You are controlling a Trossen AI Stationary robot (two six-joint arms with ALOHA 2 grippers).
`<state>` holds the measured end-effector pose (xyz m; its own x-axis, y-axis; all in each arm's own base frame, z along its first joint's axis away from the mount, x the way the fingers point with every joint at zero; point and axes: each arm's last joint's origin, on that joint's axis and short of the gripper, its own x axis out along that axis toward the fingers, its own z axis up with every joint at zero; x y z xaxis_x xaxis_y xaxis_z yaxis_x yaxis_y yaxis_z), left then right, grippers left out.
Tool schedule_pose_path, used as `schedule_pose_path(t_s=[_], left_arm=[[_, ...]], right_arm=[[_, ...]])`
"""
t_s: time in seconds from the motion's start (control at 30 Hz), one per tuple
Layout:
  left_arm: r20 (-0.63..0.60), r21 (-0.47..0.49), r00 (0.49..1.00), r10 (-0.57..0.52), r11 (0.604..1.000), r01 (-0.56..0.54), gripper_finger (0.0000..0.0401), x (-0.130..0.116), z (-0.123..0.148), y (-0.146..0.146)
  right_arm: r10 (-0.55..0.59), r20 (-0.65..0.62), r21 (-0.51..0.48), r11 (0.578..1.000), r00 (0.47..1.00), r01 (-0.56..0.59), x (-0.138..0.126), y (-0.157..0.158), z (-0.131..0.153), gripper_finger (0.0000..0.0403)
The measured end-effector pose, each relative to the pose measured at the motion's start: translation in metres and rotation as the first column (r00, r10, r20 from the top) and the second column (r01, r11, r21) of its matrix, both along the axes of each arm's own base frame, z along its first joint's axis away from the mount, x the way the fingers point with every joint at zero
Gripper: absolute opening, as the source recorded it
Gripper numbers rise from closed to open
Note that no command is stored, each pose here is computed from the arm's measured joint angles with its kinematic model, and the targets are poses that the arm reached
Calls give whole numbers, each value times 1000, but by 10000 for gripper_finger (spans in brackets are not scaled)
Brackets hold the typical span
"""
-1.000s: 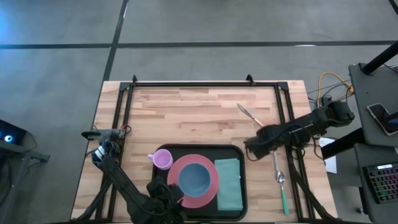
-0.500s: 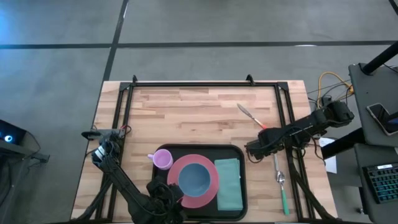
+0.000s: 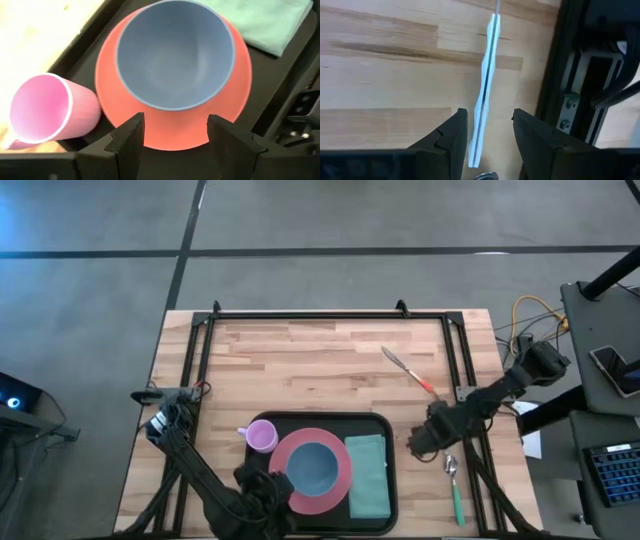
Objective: Set up tray
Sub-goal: Put the fork on top of the napkin
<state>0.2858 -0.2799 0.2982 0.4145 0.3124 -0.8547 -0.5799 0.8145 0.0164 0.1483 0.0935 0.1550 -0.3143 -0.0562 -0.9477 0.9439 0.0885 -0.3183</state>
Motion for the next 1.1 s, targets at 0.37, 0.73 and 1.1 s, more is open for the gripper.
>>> schedule_pose_path(t_s=[0.37,0.73,1.1], left_arm=[[-39,17,999,-25,1000,25,196,-10,2,14],[-58,12,998,-17,1000,18,196,-10,-2,19],[-59,13,998,-14,1000,15,196,-9,-3,20]], right_arm=[[-72,101,12,997,992,71,0,3,-25,135],[155,207,-99,986,966,-137,17,8,-1,143],[476,9,-118,874,880,-471,16,-22,-19,139]])
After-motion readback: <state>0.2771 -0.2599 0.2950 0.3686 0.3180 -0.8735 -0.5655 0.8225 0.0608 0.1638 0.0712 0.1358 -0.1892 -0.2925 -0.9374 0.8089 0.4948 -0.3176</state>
